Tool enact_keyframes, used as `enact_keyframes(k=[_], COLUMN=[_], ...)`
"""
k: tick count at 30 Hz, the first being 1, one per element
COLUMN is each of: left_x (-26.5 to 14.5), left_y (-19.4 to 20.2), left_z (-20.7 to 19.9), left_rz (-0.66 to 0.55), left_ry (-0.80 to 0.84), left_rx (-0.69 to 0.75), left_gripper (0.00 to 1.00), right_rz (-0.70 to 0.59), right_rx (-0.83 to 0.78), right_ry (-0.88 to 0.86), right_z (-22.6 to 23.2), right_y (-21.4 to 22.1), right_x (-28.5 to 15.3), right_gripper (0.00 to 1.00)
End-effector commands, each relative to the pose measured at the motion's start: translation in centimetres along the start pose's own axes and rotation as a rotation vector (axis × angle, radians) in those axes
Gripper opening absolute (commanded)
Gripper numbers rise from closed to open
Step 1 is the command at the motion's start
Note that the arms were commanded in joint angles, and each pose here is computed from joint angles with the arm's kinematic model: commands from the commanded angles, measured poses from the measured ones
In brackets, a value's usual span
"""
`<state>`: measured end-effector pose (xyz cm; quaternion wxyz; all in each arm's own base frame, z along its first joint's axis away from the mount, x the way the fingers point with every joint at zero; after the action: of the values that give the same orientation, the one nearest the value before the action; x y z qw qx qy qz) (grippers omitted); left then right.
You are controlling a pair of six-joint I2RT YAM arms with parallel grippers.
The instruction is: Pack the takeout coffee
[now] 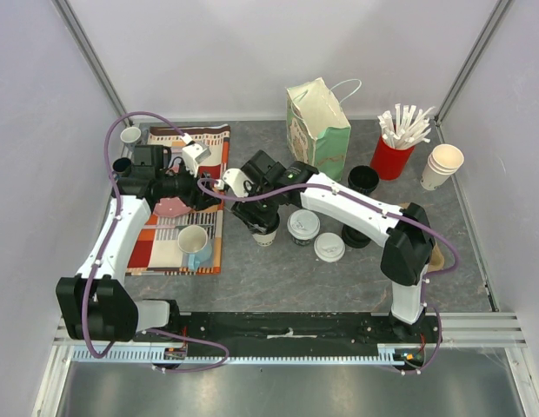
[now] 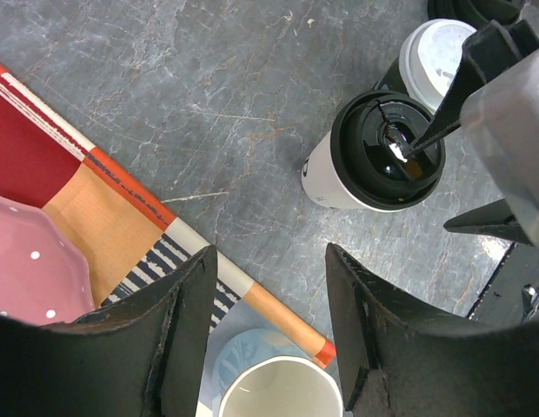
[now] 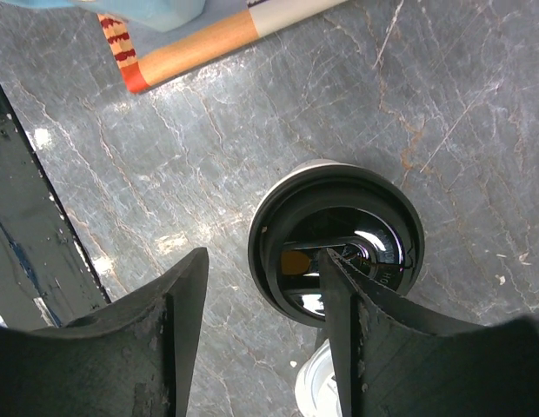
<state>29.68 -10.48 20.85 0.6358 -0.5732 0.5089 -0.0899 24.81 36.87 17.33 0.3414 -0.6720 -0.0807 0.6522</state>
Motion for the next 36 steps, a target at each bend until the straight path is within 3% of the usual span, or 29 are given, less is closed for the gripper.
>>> enact_keyframes(k=[1, 6, 9, 10, 11, 13, 14, 16, 22, 28, 32, 36], left_x=[-0.4, -0.6, -0.7, -0.6, -0.5, 0.1, 0.6, 1.8, 5.3, 6.5, 7.1, 8.5], left_y=[-1.6, -2.2, -2.7, -2.7, -2.9, -2.8, -2.9, -2.7, -2.1, -3.8, -3.5, -1.2], left_z=[-0.4, -0.7, -1.3, -1.5, -2.1, -2.9, -3.7, -4.3, -7.6, -9.8, -9.6, -8.7], left_rz=[-0.039, -0.055, -0.073, -0.077, -0.084, -0.076, -0.064, -0.041, 0.012, 0.001, -0.011, 0.031], left_ry=[0.040, 0.053, 0.080, 0.093, 0.121, 0.161, 0.180, 0.201, 0.300, 0.330, 0.329, 0.314], left_rx=[0.049, 0.048, 0.043, 0.038, 0.028, 0.020, 0.029, 0.029, 0.055, 0.117, 0.116, 0.103], left_gripper=[0.60, 0.56, 0.42, 0.38, 0.29, 0.20, 0.10, 0.02, 0.02, 0.02, 0.02, 0.02], right_rz=[-0.110, -0.133, -0.151, -0.156, -0.166, -0.239, -0.247, -0.343, -0.346, -0.402, -0.451, -0.449], right_rx=[-0.030, -0.030, -0.024, -0.017, -0.008, 0.039, 0.071, 0.142, 0.241, 0.236, 0.222, 0.259], right_ry=[0.027, 0.027, 0.055, 0.064, 0.076, 0.110, 0.115, 0.114, 0.131, 0.144, 0.132, 0.042], right_z=[0.0, 0.2, 0.0, -0.2, -0.5, -1.6, -1.8, -2.9, -3.4, -3.8, -3.6, -2.7], right_y=[-3.1, -3.6, -3.8, -3.9, -3.8, -4.5, -3.5, -3.9, -1.1, -2.2, -3.0, -1.7], right_x=[-3.2, -4.1, -5.0, -5.3, -5.5, -6.7, -6.6, -6.4, -4.3, -6.1, -6.8, -3.8], right_gripper=[0.59, 0.49, 0.28, 0.10, 0.00, 0.00, 0.00, 0.00, 0.00, 0.00, 0.00, 0.00])
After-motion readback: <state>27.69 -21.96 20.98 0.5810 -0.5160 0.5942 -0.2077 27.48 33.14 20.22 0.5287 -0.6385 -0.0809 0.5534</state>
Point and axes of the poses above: each gripper's point midway between its finger pads, its own x axis out along the fingers, its own z axis along the line the jaws close on, y = z × x, the point moved 2 cm from there along -x, back along the fingers, and after that the axes turned 1 degree about x, right-handed, at the moved point
